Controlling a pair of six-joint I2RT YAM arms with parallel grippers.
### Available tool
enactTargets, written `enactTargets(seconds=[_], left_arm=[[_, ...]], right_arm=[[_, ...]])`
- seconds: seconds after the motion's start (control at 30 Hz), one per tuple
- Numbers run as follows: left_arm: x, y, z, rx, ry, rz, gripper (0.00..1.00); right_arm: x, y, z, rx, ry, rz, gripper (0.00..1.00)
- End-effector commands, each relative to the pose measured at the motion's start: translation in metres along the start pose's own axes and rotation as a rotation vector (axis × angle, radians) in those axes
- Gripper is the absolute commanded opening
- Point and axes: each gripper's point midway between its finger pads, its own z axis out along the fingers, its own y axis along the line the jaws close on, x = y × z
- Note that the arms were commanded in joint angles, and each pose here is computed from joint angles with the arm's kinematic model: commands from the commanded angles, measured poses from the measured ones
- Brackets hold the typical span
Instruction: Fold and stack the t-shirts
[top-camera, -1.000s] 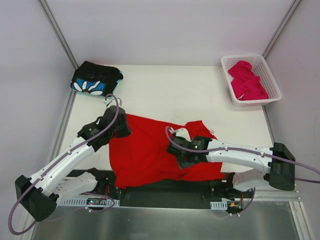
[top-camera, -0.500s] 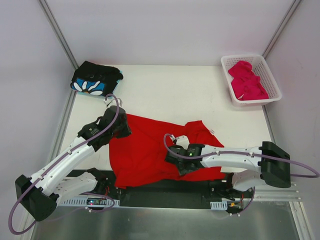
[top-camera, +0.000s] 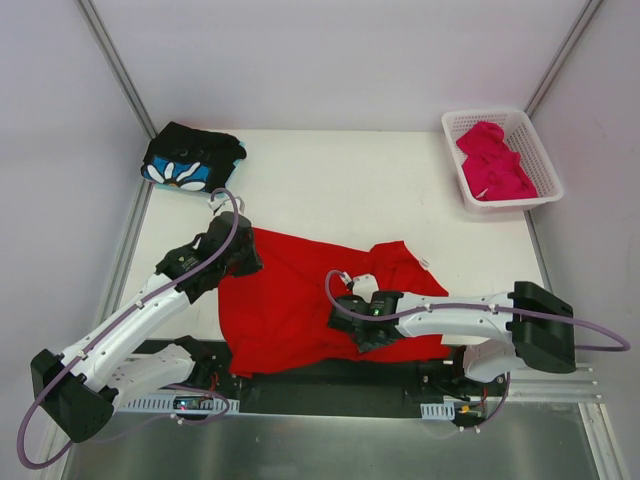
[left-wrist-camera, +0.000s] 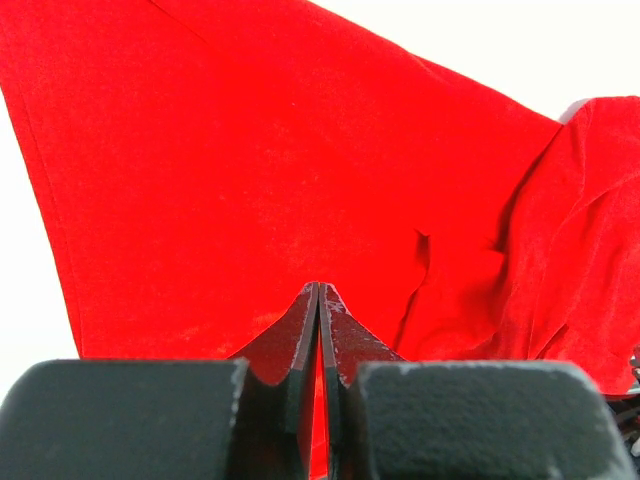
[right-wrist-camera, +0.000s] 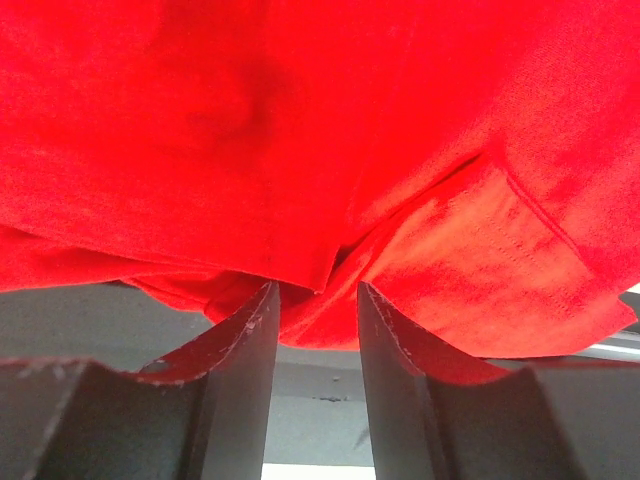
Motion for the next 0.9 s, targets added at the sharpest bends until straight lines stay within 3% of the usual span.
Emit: enactTargets(seconds=[0.0, 0.43, 0.63, 0.73, 0.87], left_arm=[[0.001, -0.004, 0.0, 0.012, 0.002, 0.01, 0.02], [0.003, -0.003, 0.001, 0.01, 0.012, 0.025, 0.01], [0.004, -0.002, 0.002, 0.01, 0.014, 0.021, 0.01], [0.003, -0.004, 0.001, 0.013, 0.013, 0.025, 0.02], [-0.001, -0.005, -0.002, 0.02, -0.002, 0.027, 0.01]], right_arm=[[0.001, -0.01, 0.004, 0.073, -0.006, 0.009, 0.39], [0.006, -0.007, 0.018, 0.109, 0.006, 0.014, 0.32], [0.005, -0.006, 0.023, 0.111, -0.001, -0.001, 0.16], [-0.002, -0.004, 0.021, 0.124, -0.012, -0.024, 0.01], [-0.016, 0.004, 0.012, 0.126, -0.032, -0.058, 0.01]])
